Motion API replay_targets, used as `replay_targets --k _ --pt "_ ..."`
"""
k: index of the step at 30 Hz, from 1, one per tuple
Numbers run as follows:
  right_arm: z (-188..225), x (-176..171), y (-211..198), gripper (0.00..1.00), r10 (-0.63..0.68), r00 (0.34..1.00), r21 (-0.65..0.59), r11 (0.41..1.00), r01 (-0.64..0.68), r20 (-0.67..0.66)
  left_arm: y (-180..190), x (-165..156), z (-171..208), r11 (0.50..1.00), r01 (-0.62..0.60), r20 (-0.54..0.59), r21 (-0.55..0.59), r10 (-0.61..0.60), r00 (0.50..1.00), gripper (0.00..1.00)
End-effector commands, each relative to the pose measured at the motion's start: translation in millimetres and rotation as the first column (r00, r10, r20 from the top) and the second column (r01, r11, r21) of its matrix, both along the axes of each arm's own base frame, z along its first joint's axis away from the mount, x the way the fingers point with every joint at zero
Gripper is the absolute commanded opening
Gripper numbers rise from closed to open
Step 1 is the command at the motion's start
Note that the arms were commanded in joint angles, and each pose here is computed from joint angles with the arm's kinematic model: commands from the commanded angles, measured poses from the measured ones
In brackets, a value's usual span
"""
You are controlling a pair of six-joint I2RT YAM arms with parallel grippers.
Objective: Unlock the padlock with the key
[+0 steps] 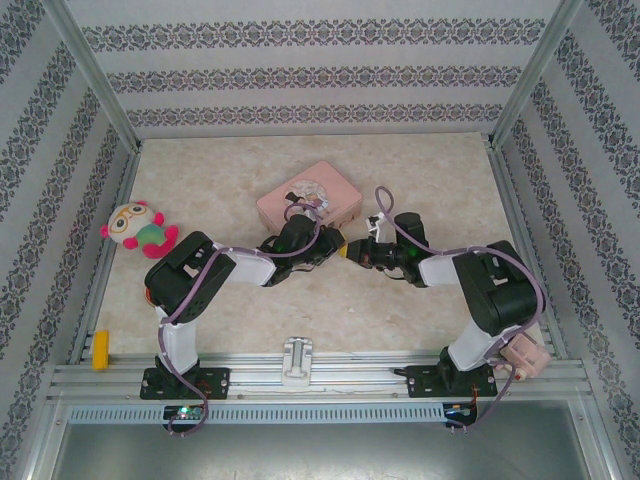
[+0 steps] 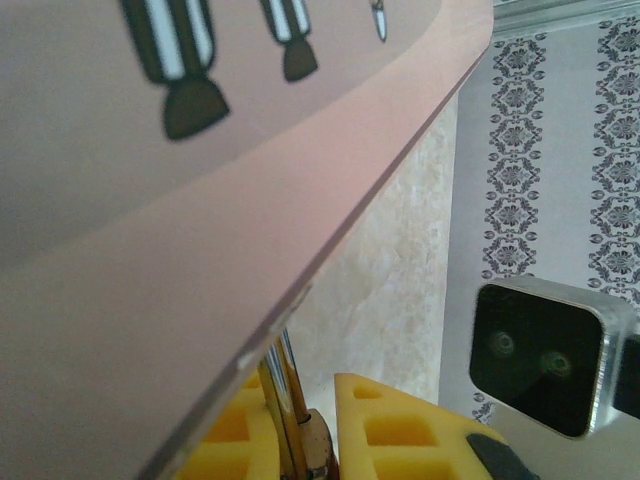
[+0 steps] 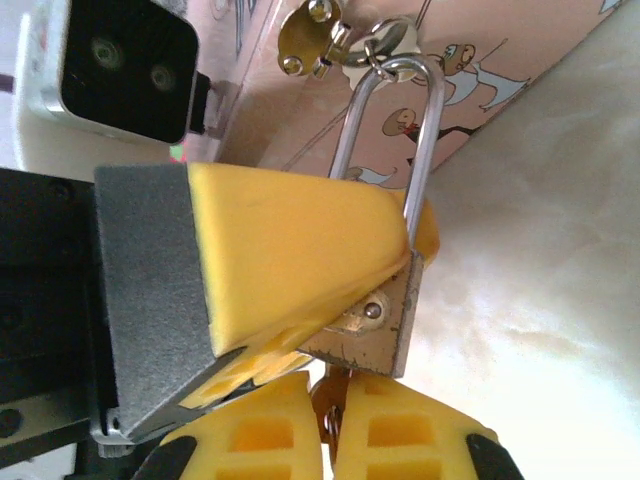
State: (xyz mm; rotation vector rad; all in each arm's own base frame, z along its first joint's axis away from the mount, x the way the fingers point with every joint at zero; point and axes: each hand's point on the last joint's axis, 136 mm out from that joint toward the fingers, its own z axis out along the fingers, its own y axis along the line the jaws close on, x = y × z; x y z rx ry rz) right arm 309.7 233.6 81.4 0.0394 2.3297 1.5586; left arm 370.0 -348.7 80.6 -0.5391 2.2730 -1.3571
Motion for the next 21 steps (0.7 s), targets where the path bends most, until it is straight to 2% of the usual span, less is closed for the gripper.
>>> replay_targets --k 1,6,18,21 --pt "40 47 -15 0.0 -0.17 0.979 0.136 0.979 0.154 0.109 -21 -35 -3 0.985 0.124 -0.121 -0.117 -0.138 0.983 0.03" --pt "39 48 -16 0.0 -0.197 0.979 0.177 0.967 0.185 0.051 -20 -35 -3 0.985 0.121 -0.121 -0.119 -0.136 0.983 0.04" --pt "25 46 -27 0.0 -0.273 0.962 0.157 0.949 0.272 -0.015 -20 -34 -1 0.985 0.112 -0.114 -0.129 -0.127 0.985 0.22" --pt "24 47 -27 0.0 -0.283 0.959 0.158 0.946 0.283 -0.025 -19 -34 -2 0.986 0.111 -0.115 -0.128 -0.126 0.985 0.22"
